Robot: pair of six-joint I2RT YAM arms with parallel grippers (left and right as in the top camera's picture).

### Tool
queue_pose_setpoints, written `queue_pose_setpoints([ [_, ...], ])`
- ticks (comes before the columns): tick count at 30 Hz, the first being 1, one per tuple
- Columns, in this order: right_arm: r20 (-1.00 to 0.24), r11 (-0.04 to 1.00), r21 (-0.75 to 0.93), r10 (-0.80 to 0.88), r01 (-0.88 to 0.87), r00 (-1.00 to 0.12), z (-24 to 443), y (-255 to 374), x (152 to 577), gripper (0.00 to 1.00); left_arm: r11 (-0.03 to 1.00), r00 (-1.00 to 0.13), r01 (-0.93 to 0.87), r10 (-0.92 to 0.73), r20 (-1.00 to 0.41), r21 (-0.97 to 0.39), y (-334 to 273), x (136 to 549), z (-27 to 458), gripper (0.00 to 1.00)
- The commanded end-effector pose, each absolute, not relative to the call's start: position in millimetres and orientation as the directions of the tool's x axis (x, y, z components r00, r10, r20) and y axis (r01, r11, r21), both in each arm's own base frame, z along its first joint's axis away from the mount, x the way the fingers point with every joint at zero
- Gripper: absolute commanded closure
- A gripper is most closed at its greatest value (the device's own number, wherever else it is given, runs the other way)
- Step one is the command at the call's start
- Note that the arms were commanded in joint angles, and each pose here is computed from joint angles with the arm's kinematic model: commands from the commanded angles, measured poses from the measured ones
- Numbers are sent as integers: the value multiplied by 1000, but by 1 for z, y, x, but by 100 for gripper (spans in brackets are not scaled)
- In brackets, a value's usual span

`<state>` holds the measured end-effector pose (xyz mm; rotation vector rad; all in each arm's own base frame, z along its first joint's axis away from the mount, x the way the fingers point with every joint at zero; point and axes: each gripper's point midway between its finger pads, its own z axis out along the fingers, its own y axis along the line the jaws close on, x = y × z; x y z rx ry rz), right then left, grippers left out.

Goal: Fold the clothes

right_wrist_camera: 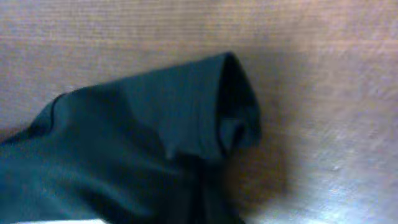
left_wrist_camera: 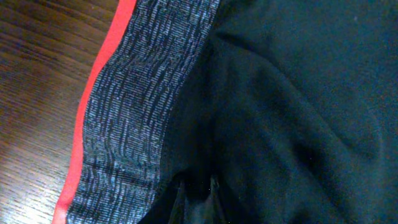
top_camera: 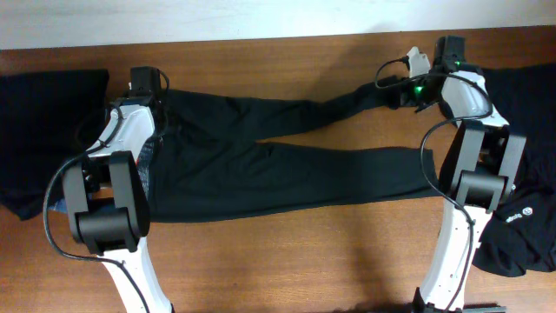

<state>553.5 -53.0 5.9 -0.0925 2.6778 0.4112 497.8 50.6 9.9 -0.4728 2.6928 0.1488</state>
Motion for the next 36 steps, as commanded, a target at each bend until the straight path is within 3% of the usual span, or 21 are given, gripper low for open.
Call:
queue_pose_setpoints([
  [1,-367,967,233,-6,-98,-930,1,-58,543,96,940,-866,-341,-302,-398,30,51,498,7,85],
  [10,-450,978,184,-3,-96,-893,129,-61,528,96,940,-867,-341,-302,-396,30,51,498,6,85],
  [13,-459,976,219,93,-12,-883,153,-61,524,96,940,-867,-341,-302,-396,30,51,498,6,85],
  [27,-391,958,260,219,121,-894,154,-64,511,96,940,-870,-341,-302,-389,33,51,496,6,85],
  [29,-422,954,212,285,212,-861,156,-82,519,96,940,-870,-341,-302,-389,33,51,496,6,85],
  [30,-455,920,155,391,361,-800,158,-106,524,96,940,-870,-341,-302,-389,33,51,496,6,85],
  [31,-472,882,130,457,453,-754,158,-121,525,94,940,-871,-340,-302,-388,33,51,496,6,85],
  [32,-491,805,111,554,583,-672,158,-141,523,64,940,-871,-340,-302,-388,33,51,496,6,85],
  [33,-488,760,118,605,639,-629,154,-152,520,59,940,-872,-340,-302,-386,33,51,495,5,85],
  [36,-449,790,120,584,602,-677,144,-152,516,46,940,-878,-340,-302,-371,38,51,491,4,85],
])
